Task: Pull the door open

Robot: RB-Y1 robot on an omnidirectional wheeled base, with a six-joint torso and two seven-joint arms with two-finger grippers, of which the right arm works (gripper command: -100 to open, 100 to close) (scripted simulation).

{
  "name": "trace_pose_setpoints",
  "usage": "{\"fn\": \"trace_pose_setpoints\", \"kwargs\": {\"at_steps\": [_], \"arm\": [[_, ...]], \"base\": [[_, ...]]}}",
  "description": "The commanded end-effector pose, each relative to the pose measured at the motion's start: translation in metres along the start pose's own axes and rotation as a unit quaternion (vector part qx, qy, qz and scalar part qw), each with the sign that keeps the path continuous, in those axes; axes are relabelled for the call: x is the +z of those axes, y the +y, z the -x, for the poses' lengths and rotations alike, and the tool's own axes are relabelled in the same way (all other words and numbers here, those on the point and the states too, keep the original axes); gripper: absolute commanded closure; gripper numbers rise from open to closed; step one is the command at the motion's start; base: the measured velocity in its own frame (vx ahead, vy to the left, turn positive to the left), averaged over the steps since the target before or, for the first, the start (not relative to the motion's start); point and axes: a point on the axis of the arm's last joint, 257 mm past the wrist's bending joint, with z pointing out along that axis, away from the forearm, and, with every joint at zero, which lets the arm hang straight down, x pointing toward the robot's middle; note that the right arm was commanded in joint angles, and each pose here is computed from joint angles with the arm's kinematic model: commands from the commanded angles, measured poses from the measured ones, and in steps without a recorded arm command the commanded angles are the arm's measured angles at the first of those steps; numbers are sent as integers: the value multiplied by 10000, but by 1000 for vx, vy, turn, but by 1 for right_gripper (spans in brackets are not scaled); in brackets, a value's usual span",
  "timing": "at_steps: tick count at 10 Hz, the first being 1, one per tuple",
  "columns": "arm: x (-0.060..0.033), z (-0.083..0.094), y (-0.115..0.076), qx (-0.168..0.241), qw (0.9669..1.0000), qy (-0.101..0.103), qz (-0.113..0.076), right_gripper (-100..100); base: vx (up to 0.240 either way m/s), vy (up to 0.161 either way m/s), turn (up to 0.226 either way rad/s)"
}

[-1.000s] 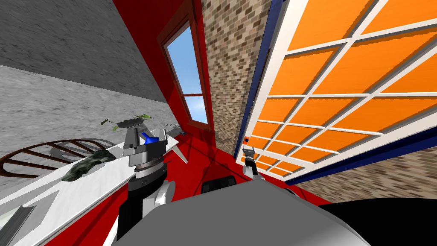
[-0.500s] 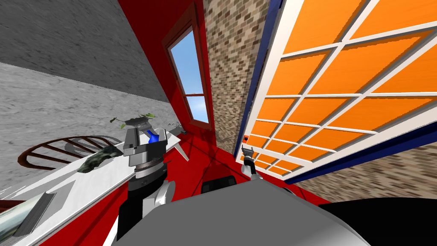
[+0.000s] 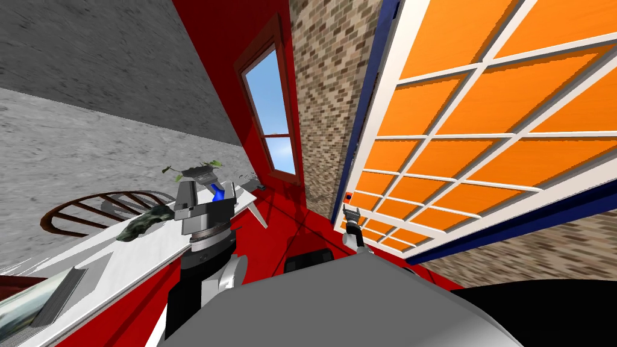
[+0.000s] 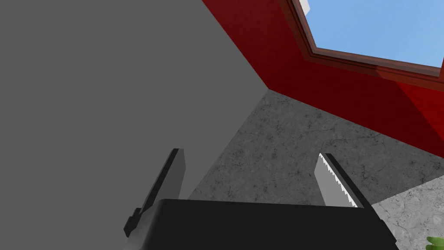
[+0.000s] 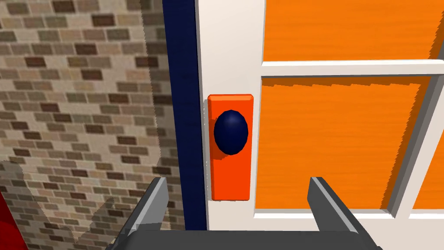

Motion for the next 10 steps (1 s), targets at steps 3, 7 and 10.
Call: {"fn": "trace_pose_setpoints", "kwargs": {"at_steps": [3,7,10], "arm": [[13,36,248,9,10000,-5,35,-100],[24,38,671,12,10000,-2,98,-100],[26,27,893,12,9999,0,128,-100]], "base": [[130,-3,17],[134,2,29],[120,-5,26]]}}
